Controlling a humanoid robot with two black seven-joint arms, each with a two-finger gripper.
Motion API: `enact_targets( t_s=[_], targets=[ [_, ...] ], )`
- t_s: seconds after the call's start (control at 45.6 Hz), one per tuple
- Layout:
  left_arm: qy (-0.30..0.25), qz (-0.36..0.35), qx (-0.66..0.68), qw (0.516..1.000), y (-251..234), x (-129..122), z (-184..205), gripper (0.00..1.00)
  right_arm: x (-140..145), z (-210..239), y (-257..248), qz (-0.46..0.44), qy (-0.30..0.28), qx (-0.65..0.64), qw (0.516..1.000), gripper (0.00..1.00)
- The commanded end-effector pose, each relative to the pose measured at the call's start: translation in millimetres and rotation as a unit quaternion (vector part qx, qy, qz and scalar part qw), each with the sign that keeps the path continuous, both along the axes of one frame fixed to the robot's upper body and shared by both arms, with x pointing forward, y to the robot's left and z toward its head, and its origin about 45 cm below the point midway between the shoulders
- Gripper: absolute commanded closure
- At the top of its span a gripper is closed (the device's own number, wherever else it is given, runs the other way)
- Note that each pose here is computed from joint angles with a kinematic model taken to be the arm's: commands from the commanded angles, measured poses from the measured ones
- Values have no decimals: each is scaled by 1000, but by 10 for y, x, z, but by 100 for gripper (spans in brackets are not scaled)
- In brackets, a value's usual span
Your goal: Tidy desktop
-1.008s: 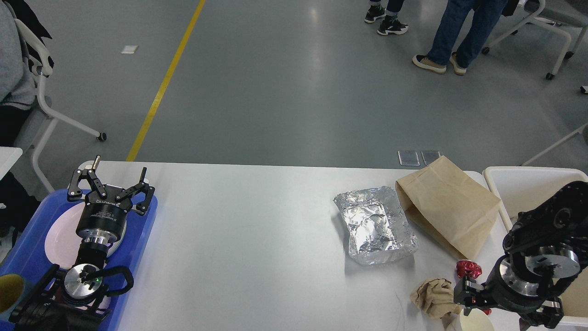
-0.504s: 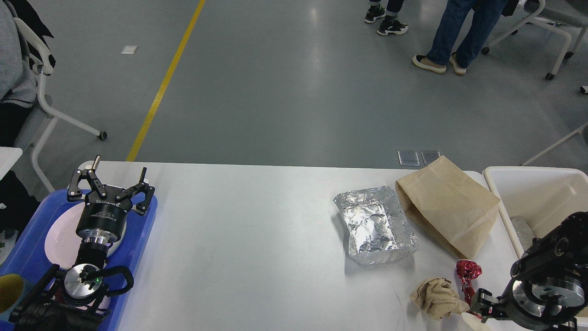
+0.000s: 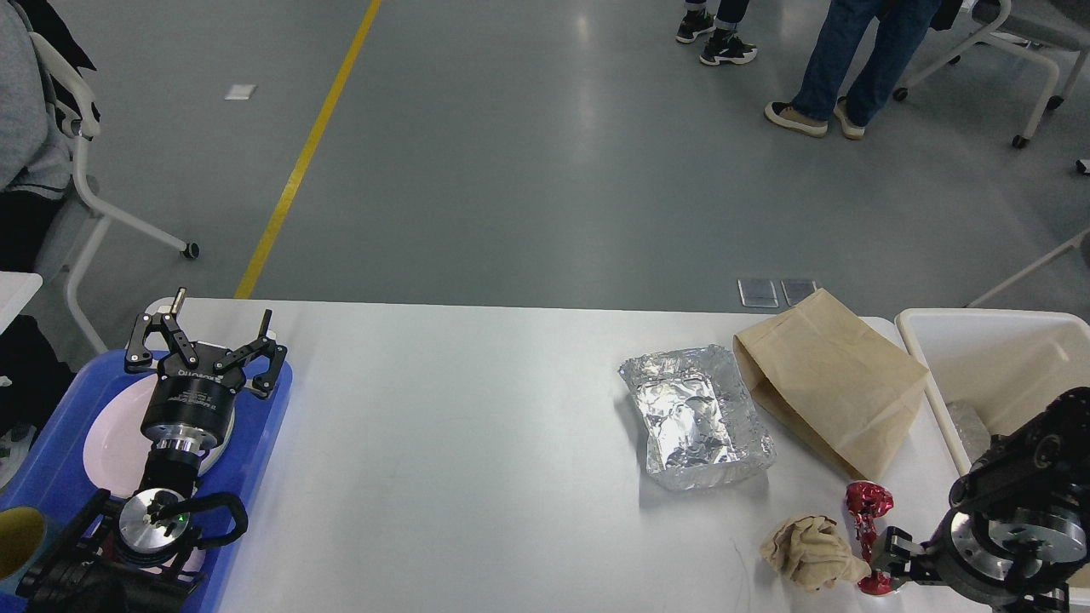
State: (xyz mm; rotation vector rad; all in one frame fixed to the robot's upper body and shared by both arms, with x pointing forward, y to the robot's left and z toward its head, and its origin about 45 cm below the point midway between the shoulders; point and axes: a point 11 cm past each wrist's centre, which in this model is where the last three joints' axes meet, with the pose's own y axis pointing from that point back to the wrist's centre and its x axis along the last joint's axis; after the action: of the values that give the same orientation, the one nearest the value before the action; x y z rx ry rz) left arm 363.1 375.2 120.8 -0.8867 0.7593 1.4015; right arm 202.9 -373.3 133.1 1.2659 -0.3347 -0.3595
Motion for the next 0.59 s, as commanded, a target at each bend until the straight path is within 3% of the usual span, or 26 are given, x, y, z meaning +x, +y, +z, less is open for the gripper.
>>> enact_targets(
  t_s=[0.0,0.175,0.307,0.57],
  targets=[
    [0,0,0,1000,1,-1,-2,4,-115,-67,44,3,18,5,1000,1],
    [0,0,0,1000,1,-4,-4,4,-355,-239,-35,-16,40,2,999,2],
    [0,0,0,1000,1,-1,-2,4,-545,-299,-197,-68,23,-8,997,4],
    [0,0,0,1000,1,-1,-2,4,-613,-379,16,-128,-6,36,991,3]
  ],
)
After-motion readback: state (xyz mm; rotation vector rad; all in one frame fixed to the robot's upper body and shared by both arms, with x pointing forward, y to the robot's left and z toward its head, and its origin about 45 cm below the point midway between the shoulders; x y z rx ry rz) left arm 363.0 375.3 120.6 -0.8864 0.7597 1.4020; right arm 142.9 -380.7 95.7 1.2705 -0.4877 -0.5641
